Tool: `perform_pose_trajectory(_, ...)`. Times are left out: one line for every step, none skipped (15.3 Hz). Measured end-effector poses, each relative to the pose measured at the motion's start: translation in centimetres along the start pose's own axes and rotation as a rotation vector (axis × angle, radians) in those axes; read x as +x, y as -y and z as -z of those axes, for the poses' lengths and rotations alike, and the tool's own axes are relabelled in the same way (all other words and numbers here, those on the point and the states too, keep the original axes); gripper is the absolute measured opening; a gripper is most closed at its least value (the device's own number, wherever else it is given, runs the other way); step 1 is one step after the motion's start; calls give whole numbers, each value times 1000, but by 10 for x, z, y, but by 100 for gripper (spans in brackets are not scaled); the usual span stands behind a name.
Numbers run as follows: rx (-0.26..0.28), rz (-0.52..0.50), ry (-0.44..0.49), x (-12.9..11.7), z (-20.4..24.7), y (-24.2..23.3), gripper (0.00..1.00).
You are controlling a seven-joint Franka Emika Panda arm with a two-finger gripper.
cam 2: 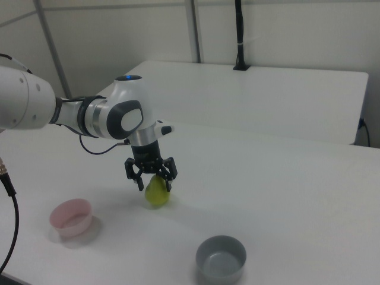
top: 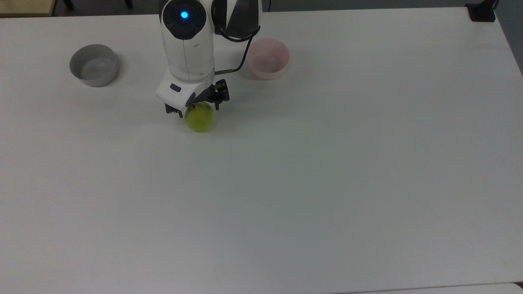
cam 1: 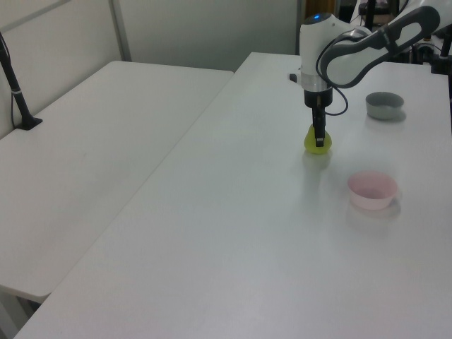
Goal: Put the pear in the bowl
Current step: 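Close the gripper around the green pear and lift it, then carry the held pear over to the pink bowl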
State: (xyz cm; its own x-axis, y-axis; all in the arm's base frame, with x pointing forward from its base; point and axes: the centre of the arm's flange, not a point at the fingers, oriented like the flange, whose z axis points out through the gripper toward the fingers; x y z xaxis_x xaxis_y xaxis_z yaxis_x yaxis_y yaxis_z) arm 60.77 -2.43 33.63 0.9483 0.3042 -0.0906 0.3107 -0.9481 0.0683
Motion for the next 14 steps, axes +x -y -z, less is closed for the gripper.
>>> perform_pose_trajectory(-4, 5, 8, 0, -4, 0, 94)
perform_pose_trajectory(-14, 18, 14, -1, -6, 0, 84)
perform_pose_trajectory(-19, 25, 12, -1, -5, 0, 74)
perform_pose_trajectory(-20, 32, 12, -1, -5, 0, 73)
perform_pose_trajectory(-20, 36, 13, -2, -5, -1, 73)
perform_pose_trajectory(-20, 36, 12, -2, -5, -1, 73)
perform_pose_trajectory(-20, 35, 12, -2, -5, -2, 73)
perform_pose_trajectory(-21, 33, 10, -3, -3, -3, 73)
perform_pose_trajectory(-23, 31, 4, -3, 0, -4, 73)
perform_pose_trajectory(-26, 28, -9, -4, 8, -6, 73)
perform_pose_trajectory(-32, 23, -29, -6, 21, -8, 73)
perform_pose_trajectory(-34, 16, -45, -8, 39, -11, 73)
perform_pose_trajectory(-32, 6, -57, -12, 62, -14, 73)
perform_pose_trajectory(-29, -3, -69, -17, 88, -17, 73)
